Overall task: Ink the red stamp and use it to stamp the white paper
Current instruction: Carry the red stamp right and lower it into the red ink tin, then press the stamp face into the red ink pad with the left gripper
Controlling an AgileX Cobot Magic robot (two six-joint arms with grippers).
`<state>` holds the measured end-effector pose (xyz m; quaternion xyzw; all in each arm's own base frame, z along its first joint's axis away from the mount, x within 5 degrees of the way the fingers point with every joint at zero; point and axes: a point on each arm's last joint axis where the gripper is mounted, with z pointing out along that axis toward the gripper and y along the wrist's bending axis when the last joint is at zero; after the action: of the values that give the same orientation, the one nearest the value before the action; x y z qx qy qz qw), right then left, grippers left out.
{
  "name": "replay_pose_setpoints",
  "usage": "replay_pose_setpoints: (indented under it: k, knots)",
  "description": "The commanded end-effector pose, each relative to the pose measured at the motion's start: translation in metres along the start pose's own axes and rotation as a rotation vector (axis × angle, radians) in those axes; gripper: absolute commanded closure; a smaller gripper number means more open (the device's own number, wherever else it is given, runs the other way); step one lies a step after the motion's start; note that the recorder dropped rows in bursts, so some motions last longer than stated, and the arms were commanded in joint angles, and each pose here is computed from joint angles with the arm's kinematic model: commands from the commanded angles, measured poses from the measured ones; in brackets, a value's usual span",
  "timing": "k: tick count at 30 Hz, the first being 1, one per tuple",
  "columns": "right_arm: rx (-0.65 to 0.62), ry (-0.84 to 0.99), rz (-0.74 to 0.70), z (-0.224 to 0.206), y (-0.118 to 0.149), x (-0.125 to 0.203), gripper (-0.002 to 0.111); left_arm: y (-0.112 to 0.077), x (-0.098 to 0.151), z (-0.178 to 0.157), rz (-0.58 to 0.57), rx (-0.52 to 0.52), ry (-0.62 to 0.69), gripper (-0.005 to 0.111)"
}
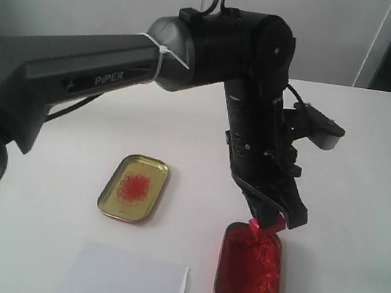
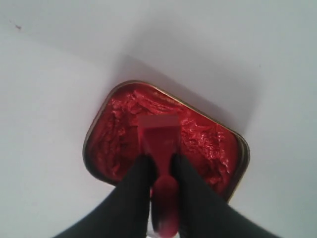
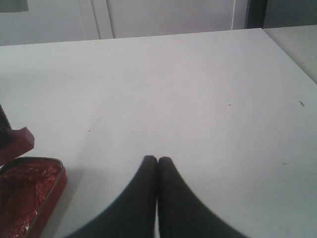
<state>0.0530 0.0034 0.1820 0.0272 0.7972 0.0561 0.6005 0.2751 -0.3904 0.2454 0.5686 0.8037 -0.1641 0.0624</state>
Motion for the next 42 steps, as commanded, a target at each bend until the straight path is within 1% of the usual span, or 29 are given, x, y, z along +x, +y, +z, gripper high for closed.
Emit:
replay_pose_setpoints:
  k: [1,8,18,21,26,30,33,37,42]
  knots:
    - [0.001,-0.014,0.005,0.0,0.0,0.0,0.108,-0.004,0.004,0.001,0.094,0.036,0.075,0.107]
    - [0.001,-0.014,0.005,0.0,0.0,0.0,0.108,-0.002,0.004,0.006,0.213,0.041,0.084,0.107]
    - [0.001,-0.014,0.005,0.0,0.0,0.0,0.108,0.01,0.009,0.027,0.371,0.004,0.162,0.107]
    - [0.001,-0.014,0.005,0.0,0.0,0.0,0.108,0.011,0.009,0.029,0.397,0.006,0.164,0.107]
    - [0.001,-0.014,0.005,0.0,0.0,0.0,0.108,0.012,0.006,0.029,0.403,-0.016,0.128,0.107]
    - [0.001,-0.014,0.005,0.0,0.0,0.0,0.108,0.012,0.006,0.032,0.468,-0.007,0.129,0.107]
    - [0.001,-0.014,0.005,0.0,0.0,0.0,0.108,0.017,0.007,0.048,0.501,0.006,0.147,0.107]
    - [0.001,-0.014,0.005,0.0,0.0,0.0,0.108,0.024,0.009,0.073,0.505,0.021,0.168,0.107]
    - [0.001,-0.014,0.005,0.0,0.0,0.0,0.108,0.027,0.011,0.086,0.498,0.031,0.182,0.107]
